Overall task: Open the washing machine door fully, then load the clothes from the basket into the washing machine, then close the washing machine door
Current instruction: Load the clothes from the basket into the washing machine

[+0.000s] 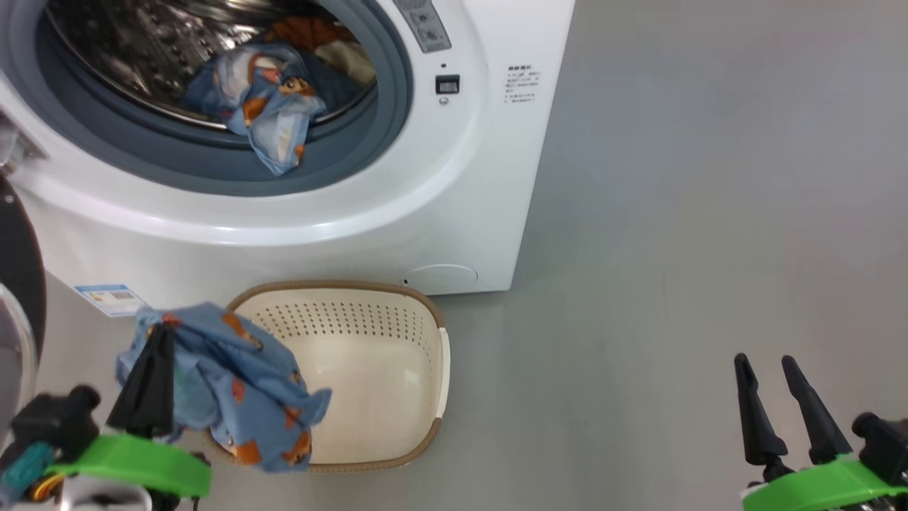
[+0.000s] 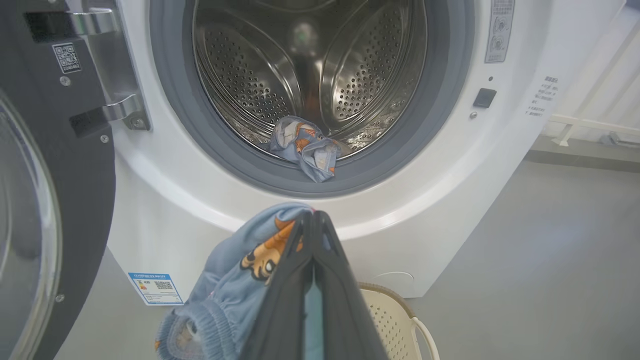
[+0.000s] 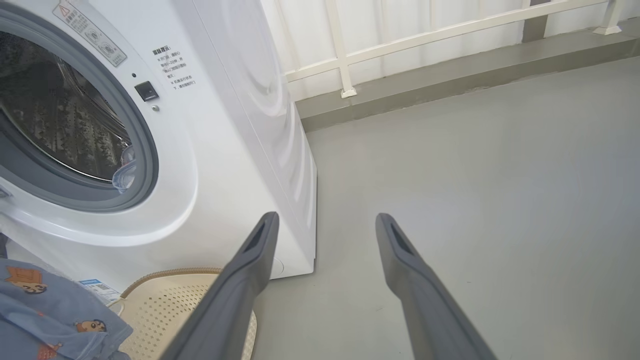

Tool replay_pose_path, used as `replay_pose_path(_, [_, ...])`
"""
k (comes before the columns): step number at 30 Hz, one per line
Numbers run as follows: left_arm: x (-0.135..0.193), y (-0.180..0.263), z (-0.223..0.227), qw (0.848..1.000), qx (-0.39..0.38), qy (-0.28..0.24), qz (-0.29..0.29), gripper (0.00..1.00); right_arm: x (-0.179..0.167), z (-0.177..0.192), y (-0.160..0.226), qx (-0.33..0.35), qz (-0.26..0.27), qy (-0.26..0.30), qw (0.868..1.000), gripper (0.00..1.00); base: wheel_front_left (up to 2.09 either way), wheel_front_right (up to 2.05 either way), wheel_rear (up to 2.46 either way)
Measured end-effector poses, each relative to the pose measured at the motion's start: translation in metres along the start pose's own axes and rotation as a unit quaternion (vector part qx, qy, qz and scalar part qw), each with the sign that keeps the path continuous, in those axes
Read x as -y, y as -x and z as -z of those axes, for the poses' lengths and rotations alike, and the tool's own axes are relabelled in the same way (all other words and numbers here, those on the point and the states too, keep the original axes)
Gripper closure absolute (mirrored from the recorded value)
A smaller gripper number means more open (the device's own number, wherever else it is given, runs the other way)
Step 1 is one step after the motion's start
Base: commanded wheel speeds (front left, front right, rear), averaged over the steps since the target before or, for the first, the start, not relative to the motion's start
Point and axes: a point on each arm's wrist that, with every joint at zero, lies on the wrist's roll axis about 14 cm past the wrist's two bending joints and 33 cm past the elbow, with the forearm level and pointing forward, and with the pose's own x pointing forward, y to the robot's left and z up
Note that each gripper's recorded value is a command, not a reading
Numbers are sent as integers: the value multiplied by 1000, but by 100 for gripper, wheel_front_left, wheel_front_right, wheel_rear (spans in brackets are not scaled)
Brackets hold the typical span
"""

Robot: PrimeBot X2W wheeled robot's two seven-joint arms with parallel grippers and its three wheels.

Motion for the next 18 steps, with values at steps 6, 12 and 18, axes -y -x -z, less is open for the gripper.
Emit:
replay_pose_path(6, [-5,25,-14,1000,24,-3,-20,100,4,-4,9,6,5,-3,1000,0,0,0,0])
replay_pose_path(12, [-4,34,-20,999,35,-5,-26,100,5,-6,11,8,5,-3,1000,0,0,0,0])
replay_pose_path(18, [-3,30,-14,999,30,3,-27,100,6,-4,10,6,8,-2,1000,0,0,0,0])
